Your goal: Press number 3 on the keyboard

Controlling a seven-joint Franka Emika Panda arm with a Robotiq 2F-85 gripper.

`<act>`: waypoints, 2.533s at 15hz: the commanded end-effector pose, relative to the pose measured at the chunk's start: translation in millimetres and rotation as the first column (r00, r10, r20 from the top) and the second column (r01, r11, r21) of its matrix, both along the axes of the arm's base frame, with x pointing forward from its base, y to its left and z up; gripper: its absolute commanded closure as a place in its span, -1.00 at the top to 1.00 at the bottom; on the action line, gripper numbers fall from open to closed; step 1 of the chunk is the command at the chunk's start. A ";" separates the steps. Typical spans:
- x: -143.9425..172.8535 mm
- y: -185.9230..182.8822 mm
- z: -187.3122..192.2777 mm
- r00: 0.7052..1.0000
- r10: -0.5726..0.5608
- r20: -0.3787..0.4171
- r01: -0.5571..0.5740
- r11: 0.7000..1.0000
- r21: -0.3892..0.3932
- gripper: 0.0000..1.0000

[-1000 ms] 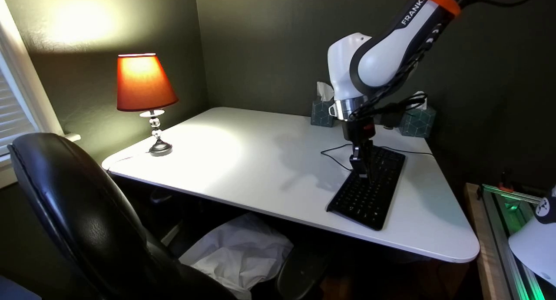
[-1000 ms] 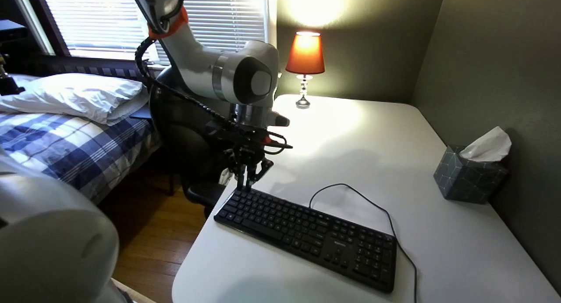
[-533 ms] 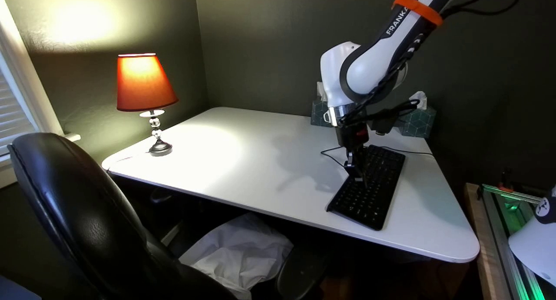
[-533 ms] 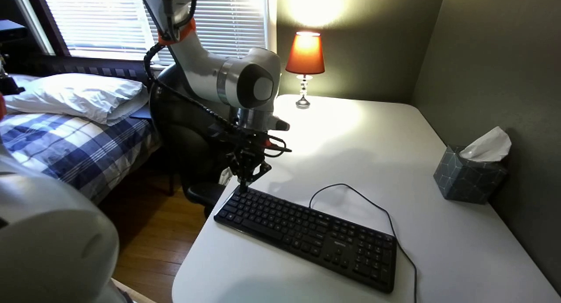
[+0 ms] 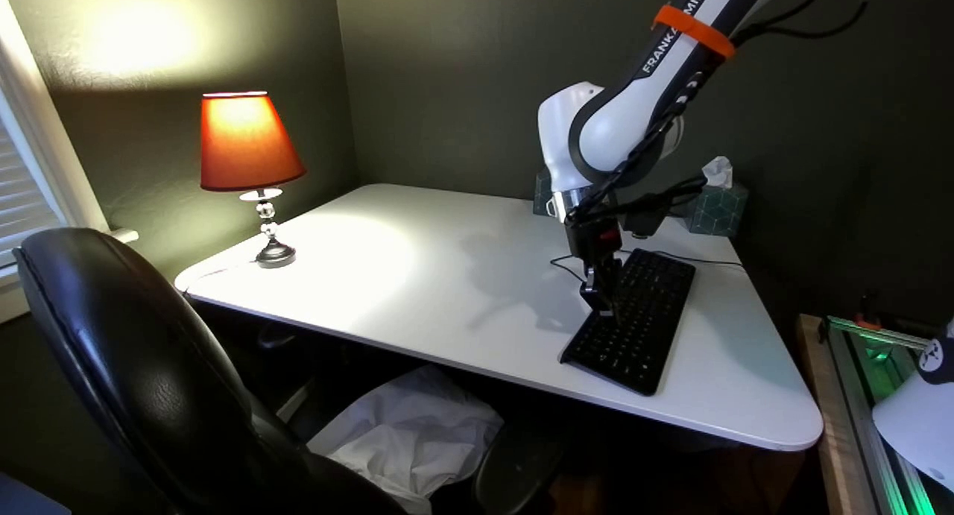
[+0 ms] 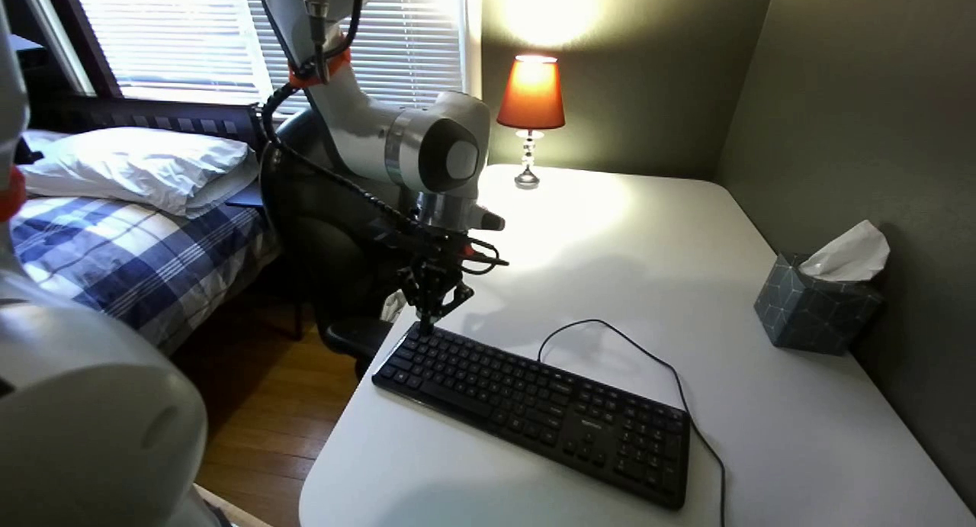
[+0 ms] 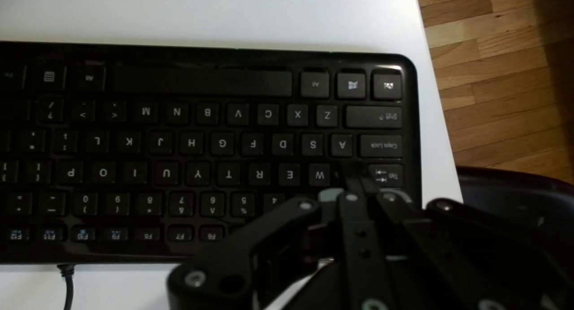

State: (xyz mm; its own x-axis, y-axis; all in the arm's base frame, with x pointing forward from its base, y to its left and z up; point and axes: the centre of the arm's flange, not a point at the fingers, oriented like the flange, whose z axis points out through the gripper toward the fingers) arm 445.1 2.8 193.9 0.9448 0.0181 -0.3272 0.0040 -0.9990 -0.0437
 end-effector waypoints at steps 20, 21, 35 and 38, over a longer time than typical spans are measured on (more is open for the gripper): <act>17.3 4.8 -24.6 1.000 0.006 -0.018 -0.006 1.000 -0.017 -1.00; 18.3 4.8 -26.4 1.000 0.007 -0.021 -0.007 1.000 -0.018 -1.00; 26.2 6.8 -39.0 1.000 0.000 -0.031 0.000 1.000 -0.020 -1.00; 25.1 5.8 -41.8 0.999 -0.002 -0.036 0.001 1.000 -0.021 -1.00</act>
State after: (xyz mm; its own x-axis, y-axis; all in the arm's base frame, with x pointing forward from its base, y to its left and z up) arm 467.5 5.7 160.1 0.9316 0.0195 -0.3631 0.0062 -0.9993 -0.0378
